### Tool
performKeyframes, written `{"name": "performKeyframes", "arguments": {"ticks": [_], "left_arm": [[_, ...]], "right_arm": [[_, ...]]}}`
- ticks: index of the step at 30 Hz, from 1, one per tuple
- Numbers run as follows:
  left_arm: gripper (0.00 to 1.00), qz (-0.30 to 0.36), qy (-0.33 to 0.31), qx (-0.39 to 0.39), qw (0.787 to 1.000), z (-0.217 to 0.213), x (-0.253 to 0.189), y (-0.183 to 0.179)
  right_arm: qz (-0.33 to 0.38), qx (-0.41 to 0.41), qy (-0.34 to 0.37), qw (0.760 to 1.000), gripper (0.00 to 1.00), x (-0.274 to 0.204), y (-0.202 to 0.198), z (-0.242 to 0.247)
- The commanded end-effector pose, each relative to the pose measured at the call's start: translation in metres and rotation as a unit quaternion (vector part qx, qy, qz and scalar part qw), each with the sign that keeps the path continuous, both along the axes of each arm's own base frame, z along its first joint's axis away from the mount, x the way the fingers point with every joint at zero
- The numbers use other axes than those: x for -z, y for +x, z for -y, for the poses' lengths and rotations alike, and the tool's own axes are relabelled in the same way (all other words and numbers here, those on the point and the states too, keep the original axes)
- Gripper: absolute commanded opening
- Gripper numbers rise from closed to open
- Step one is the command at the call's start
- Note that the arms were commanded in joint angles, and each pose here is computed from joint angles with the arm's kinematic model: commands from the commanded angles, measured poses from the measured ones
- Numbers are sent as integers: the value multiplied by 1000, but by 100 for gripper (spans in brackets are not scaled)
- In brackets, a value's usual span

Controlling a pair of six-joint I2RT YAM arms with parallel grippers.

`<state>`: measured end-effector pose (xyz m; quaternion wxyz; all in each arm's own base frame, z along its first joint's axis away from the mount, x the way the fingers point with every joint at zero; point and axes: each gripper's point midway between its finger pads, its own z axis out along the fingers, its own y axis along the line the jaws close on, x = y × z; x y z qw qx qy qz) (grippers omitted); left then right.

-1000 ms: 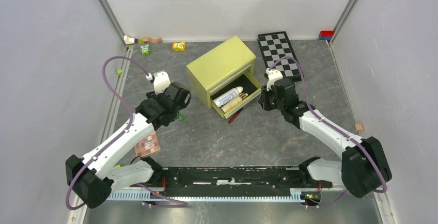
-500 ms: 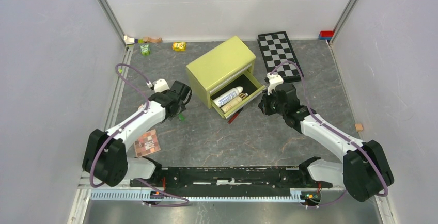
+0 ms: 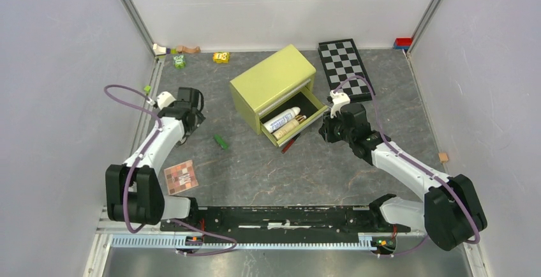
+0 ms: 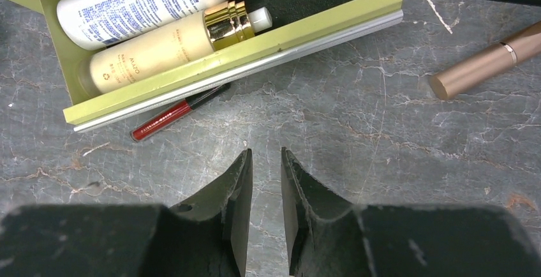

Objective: Organize the makeup
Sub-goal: Move the makeup to the center of the board.

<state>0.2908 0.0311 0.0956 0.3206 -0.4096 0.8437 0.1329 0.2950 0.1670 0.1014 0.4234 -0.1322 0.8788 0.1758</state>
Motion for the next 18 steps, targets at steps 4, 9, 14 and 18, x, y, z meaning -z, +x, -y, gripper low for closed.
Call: {"name": "performKeyframes", "arguments": {"ticks": [4,9,14,18], "left_arm": [[100,5,17,-30,999,-38,-19,32],[100,-13,6,-51,999,-57,-3,41],[100,-26,-10,-56,998,-59,14,45],[100,-37,-18,-61,997,-60,26,46]], "right_arm": [[19,-9,7,1000,30,-11,1,-2],[17,-12,2,1000,34,-9,-1,0],[19,-12,-3,1000,36,-9,-1,1],[19,-13,-3,1000,37,-9,-1,1]]}}
